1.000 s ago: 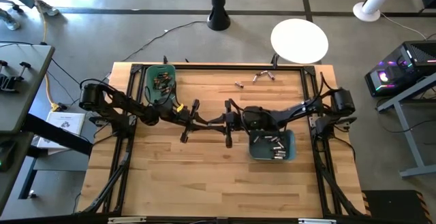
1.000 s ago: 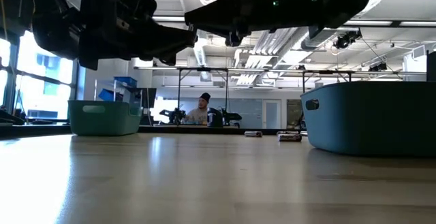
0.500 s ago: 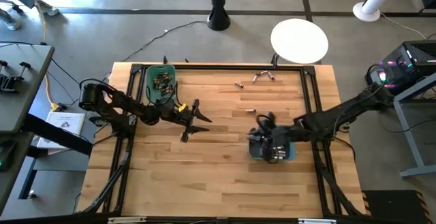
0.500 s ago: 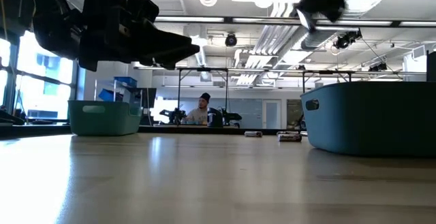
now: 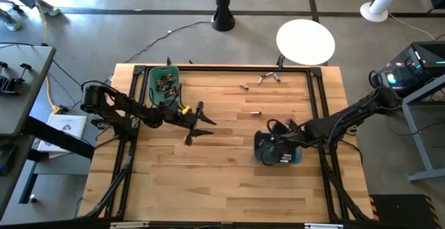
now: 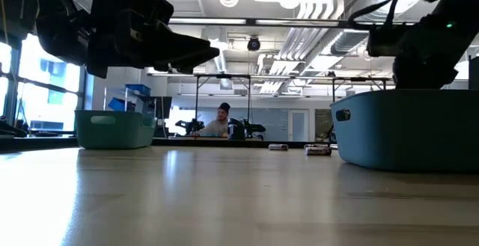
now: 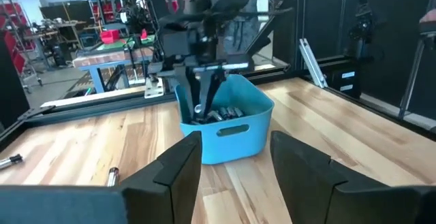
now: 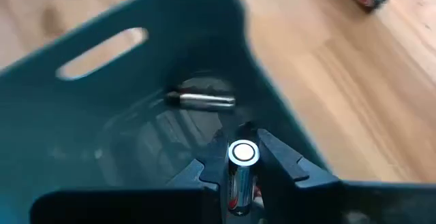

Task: Sort batteries
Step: Put the silver battery into the blue bin

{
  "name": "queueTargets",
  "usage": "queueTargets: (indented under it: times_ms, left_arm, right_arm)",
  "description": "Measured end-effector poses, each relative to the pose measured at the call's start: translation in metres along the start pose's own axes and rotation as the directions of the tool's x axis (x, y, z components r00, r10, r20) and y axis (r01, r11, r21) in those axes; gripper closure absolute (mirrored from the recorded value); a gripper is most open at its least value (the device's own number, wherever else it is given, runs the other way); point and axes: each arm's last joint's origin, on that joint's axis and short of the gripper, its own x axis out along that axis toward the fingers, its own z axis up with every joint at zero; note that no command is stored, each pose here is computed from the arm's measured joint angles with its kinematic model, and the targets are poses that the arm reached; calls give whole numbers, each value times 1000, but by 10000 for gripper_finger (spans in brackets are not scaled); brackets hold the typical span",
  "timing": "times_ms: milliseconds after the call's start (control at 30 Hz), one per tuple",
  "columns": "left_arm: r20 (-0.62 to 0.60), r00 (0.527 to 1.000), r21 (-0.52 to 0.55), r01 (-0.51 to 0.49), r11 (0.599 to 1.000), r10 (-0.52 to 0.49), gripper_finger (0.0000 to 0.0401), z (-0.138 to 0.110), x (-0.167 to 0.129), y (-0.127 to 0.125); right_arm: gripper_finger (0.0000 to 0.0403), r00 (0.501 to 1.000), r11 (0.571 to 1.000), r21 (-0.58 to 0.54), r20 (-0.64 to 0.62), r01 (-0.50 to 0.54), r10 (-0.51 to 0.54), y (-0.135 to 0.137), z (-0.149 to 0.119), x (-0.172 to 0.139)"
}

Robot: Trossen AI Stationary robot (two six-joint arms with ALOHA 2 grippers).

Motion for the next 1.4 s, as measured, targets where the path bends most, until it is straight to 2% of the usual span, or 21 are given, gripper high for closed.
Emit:
queueTargets:
  times_ms: [133, 300, 400, 467, 533, 633, 733, 867, 1000, 1100, 1267, 1400]
  left_arm:
    - [-1, 1000, -2, 1, 1000, -1, 233, 0, 0, 0]
    - [-5, 1000, -18, 2, 1000, -2, 233, 0, 0, 0]
    - [-7, 1000, -21, 2, 1000, -2, 233, -1, 0, 0]
    - [-7, 1000, -21, 2, 1000, -2, 233, -1, 0, 0]
    - [-8, 1000, -22, 2, 1000, -2, 233, -1, 0, 0]
    - [-14, 1000, -32, 3, 999, -3, 233, -1, 0, 0]
    - [-22, 1000, -35, 4, 999, -5, 233, -2, 0, 0]
    - [-31, 1000, -40, 5, 999, -6, 233, -3, 0, -1]
    - [-41, 999, -45, 5, 999, -7, 233, -4, 0, -1]
    - [-42, 999, -45, 5, 999, -7, 233, -4, 0, -1]
    - [-44, 999, -46, 5, 999, -7, 233, -4, 0, -1]
    - [-48, 999, -48, 6, 999, -8, 233, -5, 0, -1]
  right_arm:
    - [341, 1000, 999, 35, -21, 7, -6, -6, 5, 3]
    - [271, 996, 998, 66, -90, 20, -14, -11, 14, 0]
    - [243, 990, 996, 69, -132, 51, -42, -13, 26, -11]
    - [238, 993, 994, 47, -78, 96, -92, -12, 38, -19]
    - [237, 990, 991, 5, 46, 136, -136, -8, 53, -27]
    - [238, 950, 978, -47, 250, 204, -186, -7, 75, -31]
    - [238, 926, 967, -100, 327, 234, -190, -21, 95, -22]
    - [238, 958, 970, -140, 235, 200, -164, -59, 111, 3]
    - [238, 994, 982, -182, 107, 43, -24, -89, 120, 28]
    - [238, 997, 963, -263, 19, -64, 71, -99, 120, 50]
    - [238, 996, 929, -367, -90, -54, 22, -107, 112, 83]
    - [238, 991, 922, -388, -126, -14, -39, -110, 107, 100]
